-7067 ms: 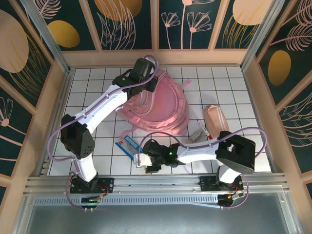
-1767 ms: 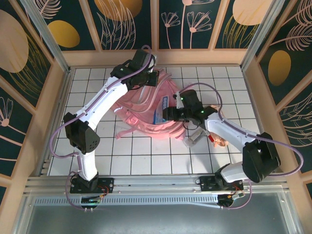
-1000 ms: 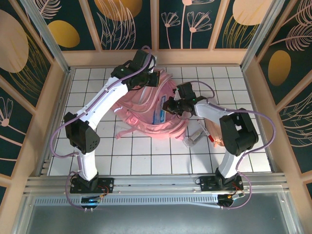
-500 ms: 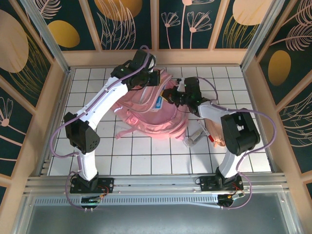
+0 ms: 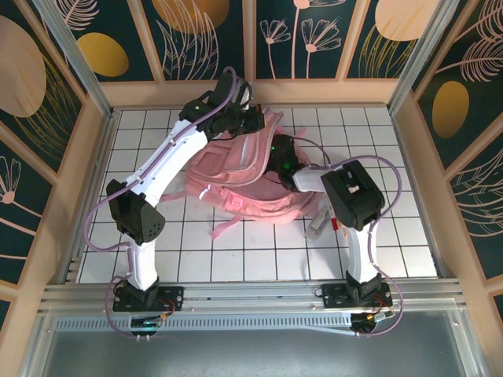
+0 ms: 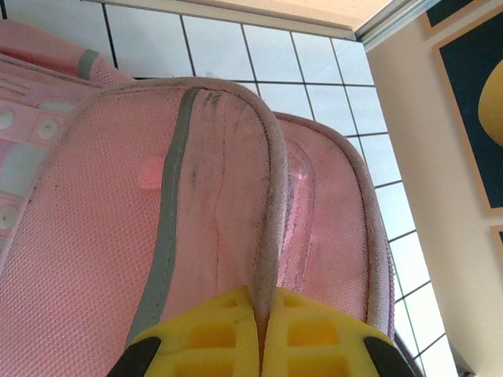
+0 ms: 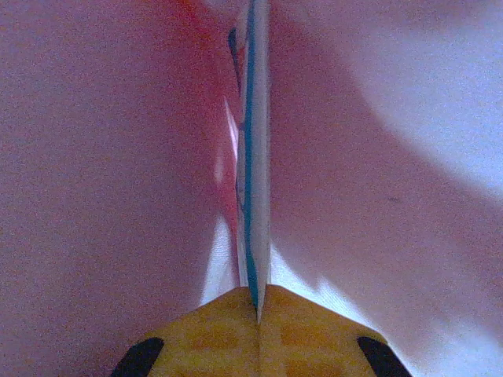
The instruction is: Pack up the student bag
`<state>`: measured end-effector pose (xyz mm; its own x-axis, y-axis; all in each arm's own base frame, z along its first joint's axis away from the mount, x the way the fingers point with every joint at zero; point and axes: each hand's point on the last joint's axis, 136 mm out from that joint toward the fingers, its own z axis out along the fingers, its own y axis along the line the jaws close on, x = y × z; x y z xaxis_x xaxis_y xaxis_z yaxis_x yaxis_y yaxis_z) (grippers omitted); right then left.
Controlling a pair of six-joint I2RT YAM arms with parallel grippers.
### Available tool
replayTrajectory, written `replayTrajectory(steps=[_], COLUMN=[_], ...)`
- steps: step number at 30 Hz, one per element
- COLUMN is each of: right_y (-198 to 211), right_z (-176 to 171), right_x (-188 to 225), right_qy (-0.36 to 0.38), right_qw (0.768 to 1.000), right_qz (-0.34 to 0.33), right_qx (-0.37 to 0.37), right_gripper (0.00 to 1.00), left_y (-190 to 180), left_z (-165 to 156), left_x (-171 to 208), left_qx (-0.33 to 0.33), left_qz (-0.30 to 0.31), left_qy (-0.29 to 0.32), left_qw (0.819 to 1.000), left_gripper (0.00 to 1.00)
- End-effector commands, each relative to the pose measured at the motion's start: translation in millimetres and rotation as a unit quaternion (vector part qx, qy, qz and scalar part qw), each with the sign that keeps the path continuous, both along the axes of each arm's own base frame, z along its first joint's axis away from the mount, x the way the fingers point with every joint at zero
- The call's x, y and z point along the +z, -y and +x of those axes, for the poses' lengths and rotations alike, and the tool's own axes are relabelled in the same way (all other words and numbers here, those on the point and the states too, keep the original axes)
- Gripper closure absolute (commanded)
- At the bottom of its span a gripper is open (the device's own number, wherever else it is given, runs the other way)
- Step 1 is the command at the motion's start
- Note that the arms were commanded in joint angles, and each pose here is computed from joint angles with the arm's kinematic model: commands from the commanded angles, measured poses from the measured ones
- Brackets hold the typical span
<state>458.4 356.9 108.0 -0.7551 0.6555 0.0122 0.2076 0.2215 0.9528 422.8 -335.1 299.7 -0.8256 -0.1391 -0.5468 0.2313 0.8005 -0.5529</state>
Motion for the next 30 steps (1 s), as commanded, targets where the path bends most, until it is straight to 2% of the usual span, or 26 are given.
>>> replayTrajectory(steps=[1,5,7,10,15,17,22,25,27,30], right_y=[-20.4,-29.2,-27.3,-7.7,13.6,39.0,70.3,95.7,122.9,163.3], right_z=[-4.2,-23.5,-30.3,-38.3,-57.3,-53.5,-66.6,-76.7,-82.0,-89.7], right_x=[18.1,16.8,3.5,-16.4,-8.0,-0.9,24.5,37.5,45.0,65.0], right_qy=[0.009,0.005,-0.007,-0.033,-0.036,-0.040,-0.027,0.000,0.017,0.054], right_qw=[0.998,0.996,0.995,0.994,0.989,0.989,0.987,0.978,0.970,0.954], right_qz=[0.054,0.040,0.012,-0.016,-0.065,-0.084,-0.106,-0.166,-0.209,-0.271], right_qx=[0.012,0.073,0.101,0.107,0.129,0.113,0.120,0.126,0.120,0.118], right_gripper=[0.92,0.89,0.83,0.71,0.60,0.57,0.55,0.55,0.55,0.54], left_y=[10.8,-0.3,-7.0,-19.2,-33.8,-38.5,-47.3,-48.8,-52.7,-54.2], left_z=[2.6,0.9,1.0,3.2,4.7,5.2,6.8,7.9,2.2,1.5], left_x=[74.9,75.7,73.6,67.1,56.1,51.9,44.7,38.6,49.3,43.6], left_qx=[-0.014,-0.008,0.000,0.018,0.037,0.045,0.063,0.064,0.062,0.063], left_qz=[-0.072,-0.045,-0.029,0.001,0.033,0.040,0.049,0.056,0.052,0.058], left_qy=[0.089,0.108,0.116,0.128,0.149,0.158,0.174,0.174,0.183,0.181], left_qw=[0.993,0.993,0.993,0.992,0.988,0.986,0.982,0.981,0.980,0.980], left_gripper=[1.00,1.00,1.00,1.00,1.00,1.00,1.00,1.00,1.00,1.00])
